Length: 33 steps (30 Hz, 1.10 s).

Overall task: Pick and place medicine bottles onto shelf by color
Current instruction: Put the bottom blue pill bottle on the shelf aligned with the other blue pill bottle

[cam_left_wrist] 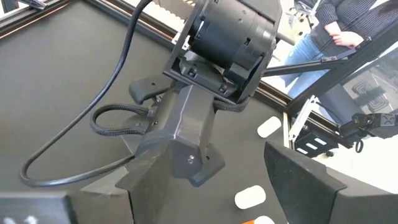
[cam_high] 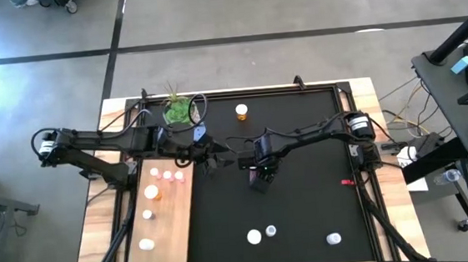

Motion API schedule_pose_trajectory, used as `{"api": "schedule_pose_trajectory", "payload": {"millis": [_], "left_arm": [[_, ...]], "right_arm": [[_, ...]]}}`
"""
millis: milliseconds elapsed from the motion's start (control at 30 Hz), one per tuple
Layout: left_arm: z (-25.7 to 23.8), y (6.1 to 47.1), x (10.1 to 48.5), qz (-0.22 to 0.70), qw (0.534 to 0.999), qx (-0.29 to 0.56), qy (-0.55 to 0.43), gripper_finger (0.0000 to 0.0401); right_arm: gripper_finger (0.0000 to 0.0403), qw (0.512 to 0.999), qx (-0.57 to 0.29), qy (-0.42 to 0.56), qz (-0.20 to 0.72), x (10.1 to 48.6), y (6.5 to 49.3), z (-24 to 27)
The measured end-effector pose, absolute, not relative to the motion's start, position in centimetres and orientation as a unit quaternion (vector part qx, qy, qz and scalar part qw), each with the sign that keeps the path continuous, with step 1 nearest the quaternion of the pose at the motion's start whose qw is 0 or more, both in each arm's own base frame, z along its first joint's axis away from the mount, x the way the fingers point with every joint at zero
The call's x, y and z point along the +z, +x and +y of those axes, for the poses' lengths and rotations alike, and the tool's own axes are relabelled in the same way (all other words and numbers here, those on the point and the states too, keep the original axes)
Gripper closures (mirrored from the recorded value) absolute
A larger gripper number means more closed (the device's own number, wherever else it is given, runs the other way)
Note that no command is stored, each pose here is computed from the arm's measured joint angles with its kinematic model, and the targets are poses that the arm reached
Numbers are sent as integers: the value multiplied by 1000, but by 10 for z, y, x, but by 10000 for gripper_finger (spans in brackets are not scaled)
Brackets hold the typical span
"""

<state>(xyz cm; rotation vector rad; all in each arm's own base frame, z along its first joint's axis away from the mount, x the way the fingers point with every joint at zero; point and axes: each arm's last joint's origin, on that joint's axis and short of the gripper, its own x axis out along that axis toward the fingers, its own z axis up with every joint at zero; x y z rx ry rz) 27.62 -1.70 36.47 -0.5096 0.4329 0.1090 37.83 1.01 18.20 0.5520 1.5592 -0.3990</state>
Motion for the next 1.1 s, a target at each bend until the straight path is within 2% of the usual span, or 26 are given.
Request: {"api": "schedule_pose_trajectory", "payload": {"millis": [700,933,1100], "left_arm": [[-17,276,365,213,943,53,-249,161],[-17,276,364,215,943,54,-249,161],[-17,276,364,215,943,54,-249,161]], "right_arm": [[283,680,-166,222,678,184,383,9],[296,682,-167,224,676,184,384,9],[271,680,-174,231,674,185,384,9]]}}
